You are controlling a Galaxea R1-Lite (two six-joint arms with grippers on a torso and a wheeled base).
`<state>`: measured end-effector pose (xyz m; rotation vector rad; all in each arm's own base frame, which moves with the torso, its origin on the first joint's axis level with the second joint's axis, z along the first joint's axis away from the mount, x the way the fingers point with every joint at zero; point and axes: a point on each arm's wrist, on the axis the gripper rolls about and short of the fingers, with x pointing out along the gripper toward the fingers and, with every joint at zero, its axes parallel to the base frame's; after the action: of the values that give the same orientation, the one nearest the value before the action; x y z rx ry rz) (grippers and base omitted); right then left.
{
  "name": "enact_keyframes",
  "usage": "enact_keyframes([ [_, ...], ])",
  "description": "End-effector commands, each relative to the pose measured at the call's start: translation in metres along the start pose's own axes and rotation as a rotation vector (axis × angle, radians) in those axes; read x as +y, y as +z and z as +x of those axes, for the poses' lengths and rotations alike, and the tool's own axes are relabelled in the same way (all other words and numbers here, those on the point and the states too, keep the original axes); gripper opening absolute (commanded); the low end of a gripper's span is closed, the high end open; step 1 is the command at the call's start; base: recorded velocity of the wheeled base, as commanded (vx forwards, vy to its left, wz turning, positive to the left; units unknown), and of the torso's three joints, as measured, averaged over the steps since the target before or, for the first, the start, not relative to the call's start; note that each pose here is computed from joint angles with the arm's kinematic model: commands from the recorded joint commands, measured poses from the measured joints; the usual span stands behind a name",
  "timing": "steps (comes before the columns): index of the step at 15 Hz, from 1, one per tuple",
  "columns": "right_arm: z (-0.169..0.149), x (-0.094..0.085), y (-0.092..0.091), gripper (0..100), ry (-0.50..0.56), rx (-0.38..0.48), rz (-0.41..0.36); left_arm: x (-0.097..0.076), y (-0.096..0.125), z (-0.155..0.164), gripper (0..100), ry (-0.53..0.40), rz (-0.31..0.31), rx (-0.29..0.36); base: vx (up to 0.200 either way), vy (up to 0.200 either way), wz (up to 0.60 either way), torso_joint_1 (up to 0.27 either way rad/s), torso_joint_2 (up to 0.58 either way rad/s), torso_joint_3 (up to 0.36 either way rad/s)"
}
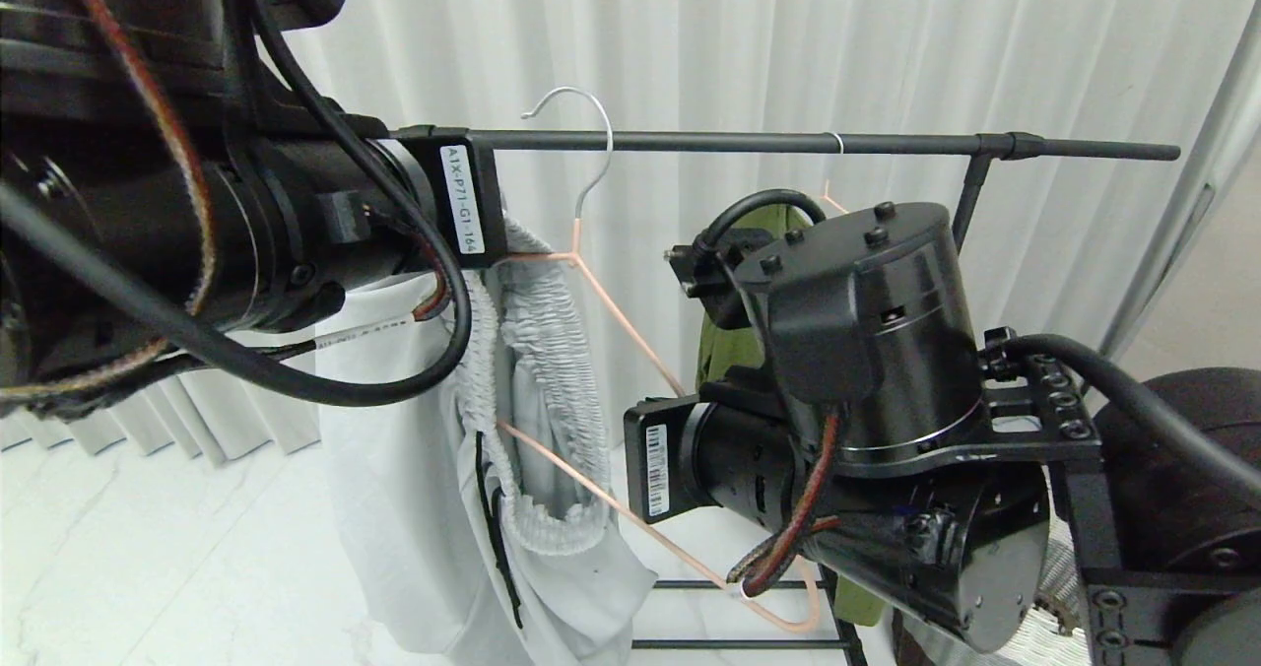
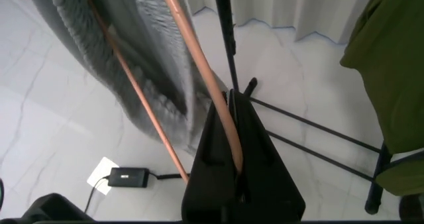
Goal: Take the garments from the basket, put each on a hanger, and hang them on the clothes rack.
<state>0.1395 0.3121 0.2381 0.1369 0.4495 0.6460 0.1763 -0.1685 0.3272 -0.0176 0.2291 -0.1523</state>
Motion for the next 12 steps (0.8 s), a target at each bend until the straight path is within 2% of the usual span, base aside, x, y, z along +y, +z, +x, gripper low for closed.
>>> enact_keyframes([
  [1,-0.001,0.0,0.0,0,0.002,-0.002,0.002,-0.008,0.003,-0.008,0,-0.046,-0.002,-0.012,0.0,0.0,0.0,0.0,0.0,0.0],
  [5,-0.004,-0.001,0.002,0,-0.035,-0.025,0.003,-0.01,0.003,-0.013,0,-0.066,0.0,-0.016,0.0,0.0,0.0,0.0,0.0,0.0],
  [12,-0.025,-0.006,0.023,0,0.003,-0.131,0.036,-0.011,0.003,-0.015,0,-0.07,0.025,-0.022,0.0,0.0,0.0,0.0,0.0,0.0],
])
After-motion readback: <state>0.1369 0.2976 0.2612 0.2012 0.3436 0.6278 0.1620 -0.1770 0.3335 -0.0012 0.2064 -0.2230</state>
